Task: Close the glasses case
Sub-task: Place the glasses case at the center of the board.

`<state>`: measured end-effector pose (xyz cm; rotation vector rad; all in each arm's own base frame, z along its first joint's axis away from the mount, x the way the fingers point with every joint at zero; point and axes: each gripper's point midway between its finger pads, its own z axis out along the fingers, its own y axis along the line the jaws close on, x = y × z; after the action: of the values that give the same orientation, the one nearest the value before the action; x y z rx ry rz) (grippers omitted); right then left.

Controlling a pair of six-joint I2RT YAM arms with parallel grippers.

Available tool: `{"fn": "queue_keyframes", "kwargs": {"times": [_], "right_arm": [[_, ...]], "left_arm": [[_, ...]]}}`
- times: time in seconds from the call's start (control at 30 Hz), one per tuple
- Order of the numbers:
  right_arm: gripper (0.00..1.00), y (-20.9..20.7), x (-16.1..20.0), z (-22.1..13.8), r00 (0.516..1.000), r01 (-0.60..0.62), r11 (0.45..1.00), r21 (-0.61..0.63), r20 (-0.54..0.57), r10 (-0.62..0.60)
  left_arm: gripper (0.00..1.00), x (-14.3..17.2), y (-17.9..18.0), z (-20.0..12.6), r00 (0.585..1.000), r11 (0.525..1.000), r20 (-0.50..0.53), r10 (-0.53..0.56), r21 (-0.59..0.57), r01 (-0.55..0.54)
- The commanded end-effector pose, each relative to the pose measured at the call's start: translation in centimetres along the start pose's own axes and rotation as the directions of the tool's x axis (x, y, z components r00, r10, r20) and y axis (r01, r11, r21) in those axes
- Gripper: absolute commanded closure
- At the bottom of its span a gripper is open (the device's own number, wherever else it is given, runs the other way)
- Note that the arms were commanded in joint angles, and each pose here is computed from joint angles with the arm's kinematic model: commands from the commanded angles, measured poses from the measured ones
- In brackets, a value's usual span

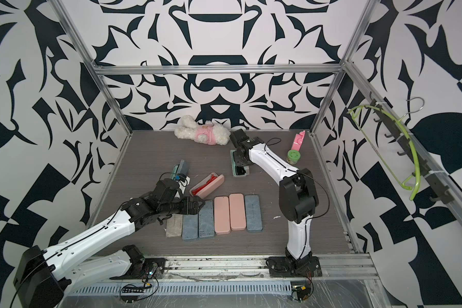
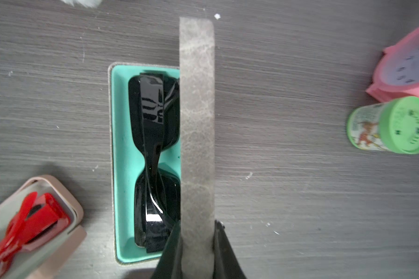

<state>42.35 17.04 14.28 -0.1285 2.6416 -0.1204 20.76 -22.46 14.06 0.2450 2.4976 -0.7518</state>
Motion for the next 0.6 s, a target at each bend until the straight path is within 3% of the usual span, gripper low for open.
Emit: {"fn": "queue_keyframes", "kwargs": {"times": [0.0, 0.4, 0.57], "right_arm": [[0.91, -2.3, -1.2, -3.6, 0.995, -0.009, 0.999, 0.052, 0.103, 0.004], [0.91, -7.5, 3.9, -7.8, 0.994, -0.054, 0.984, 0.167, 0.101, 0.037], [0.92, -8.9, 6.4, -8.3, 0.997, -0.064, 0.974, 0.218, 0.045, 0.055]], "left_arm": [[0.01, 0.2, -0.1, 0.3, 1.0, 1.0, -0.007, 0.008, 0.015, -0.008], [0.01, 0.1, -0.9, 0.7, 1.0, 0.998, -0.015, 0.019, 0.059, -0.018], [0.01, 0.2, -1.4, 0.9, 1.0, 0.996, -0.021, 0.023, 0.086, -0.021]]}}
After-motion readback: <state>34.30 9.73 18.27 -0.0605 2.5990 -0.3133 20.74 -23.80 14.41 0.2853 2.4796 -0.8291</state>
